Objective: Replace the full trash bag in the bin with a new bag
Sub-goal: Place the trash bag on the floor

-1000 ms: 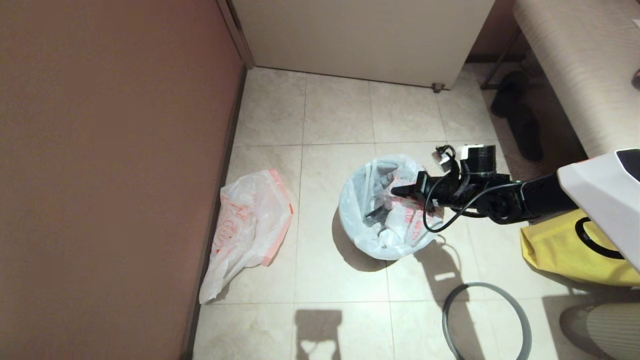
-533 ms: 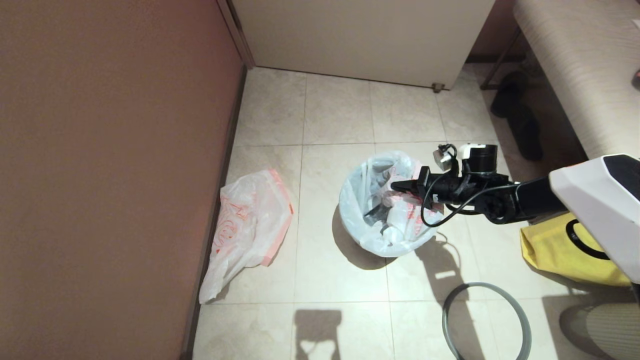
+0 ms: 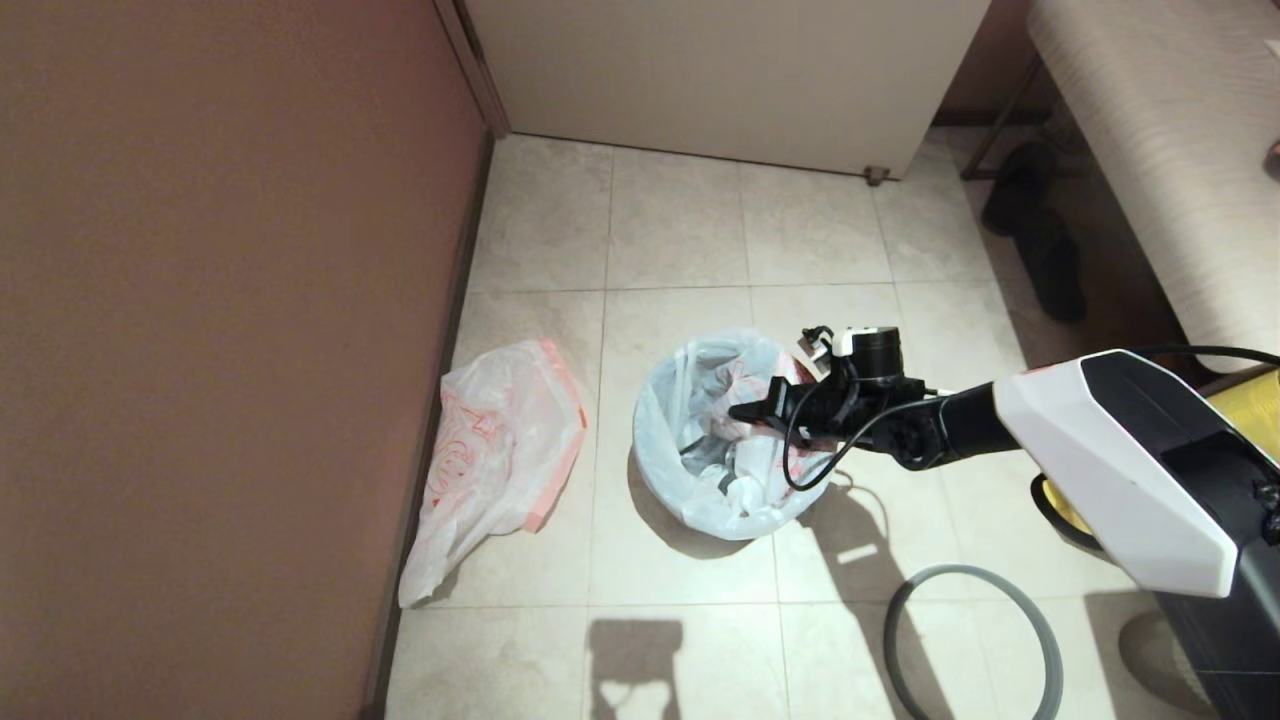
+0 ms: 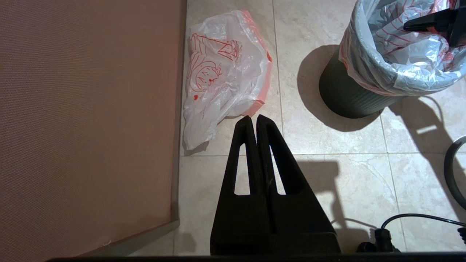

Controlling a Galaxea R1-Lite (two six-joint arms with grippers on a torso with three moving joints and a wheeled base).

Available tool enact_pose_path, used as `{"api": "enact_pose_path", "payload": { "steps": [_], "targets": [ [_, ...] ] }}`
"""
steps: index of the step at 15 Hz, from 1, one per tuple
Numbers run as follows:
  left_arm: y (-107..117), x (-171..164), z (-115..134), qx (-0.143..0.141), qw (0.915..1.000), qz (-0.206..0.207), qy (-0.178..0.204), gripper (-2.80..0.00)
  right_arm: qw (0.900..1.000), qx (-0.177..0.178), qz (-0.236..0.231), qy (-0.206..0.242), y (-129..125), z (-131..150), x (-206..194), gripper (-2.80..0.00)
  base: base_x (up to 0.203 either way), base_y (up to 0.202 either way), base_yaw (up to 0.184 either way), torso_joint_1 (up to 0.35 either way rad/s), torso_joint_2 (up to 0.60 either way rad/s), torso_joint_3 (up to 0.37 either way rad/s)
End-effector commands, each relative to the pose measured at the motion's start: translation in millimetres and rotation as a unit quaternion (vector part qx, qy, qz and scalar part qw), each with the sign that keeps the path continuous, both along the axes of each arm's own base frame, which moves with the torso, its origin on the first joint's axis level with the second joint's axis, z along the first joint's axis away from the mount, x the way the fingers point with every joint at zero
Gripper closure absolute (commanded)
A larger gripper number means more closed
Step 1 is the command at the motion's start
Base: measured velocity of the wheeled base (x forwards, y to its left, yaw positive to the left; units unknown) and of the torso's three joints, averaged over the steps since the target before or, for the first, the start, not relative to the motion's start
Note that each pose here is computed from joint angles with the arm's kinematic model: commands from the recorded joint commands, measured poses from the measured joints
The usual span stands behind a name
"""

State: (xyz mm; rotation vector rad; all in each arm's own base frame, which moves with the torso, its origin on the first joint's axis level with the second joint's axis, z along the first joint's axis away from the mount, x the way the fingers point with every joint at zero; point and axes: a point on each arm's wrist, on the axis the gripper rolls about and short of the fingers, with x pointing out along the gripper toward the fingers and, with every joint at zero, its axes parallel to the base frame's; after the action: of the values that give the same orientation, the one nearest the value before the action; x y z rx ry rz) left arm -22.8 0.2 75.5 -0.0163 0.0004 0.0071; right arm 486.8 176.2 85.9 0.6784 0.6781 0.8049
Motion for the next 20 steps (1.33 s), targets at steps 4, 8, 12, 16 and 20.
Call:
{"api": "enact_pose_path", "payload": {
  "steps": [4,8,12,16,20],
  "targets": [
    [0,0,0,0.0,1.0,0.0,0.0,0.0,0.999,0.016,0.001,-0.04,-5,86,-31,0.0,0.0,0.0,0.0,0.0,0.0,0.0],
    [0,0,0,0.0,1.0,0.0,0.0,0.0,1.0,0.009,0.008,-0.021,-12,123,-68,0.0,0.0,0.0,0.0,0.0,0.0,0.0],
    [0,0,0,0.0,1.0,0.0,0.0,0.0,1.0,-0.009,-0.008,-0.019,-18,129,-82,0.0,0.0,0.0,0.0,0.0,0.0,0.0],
    [0,0,0,0.0,1.0,0.0,0.0,0.0,1.0,-0.016,-0.023,-0.007,-30,135,-83,0.0,0.0,0.0,0.0,0.0,0.0,0.0],
    [0,0,0,0.0,1.0,0.0,0.0,0.0,0.993,-0.075,-0.066,0.06,-24,41,-53,0.0,0.0,0.0,0.0,0.0,0.0,0.0]
  ]
}}
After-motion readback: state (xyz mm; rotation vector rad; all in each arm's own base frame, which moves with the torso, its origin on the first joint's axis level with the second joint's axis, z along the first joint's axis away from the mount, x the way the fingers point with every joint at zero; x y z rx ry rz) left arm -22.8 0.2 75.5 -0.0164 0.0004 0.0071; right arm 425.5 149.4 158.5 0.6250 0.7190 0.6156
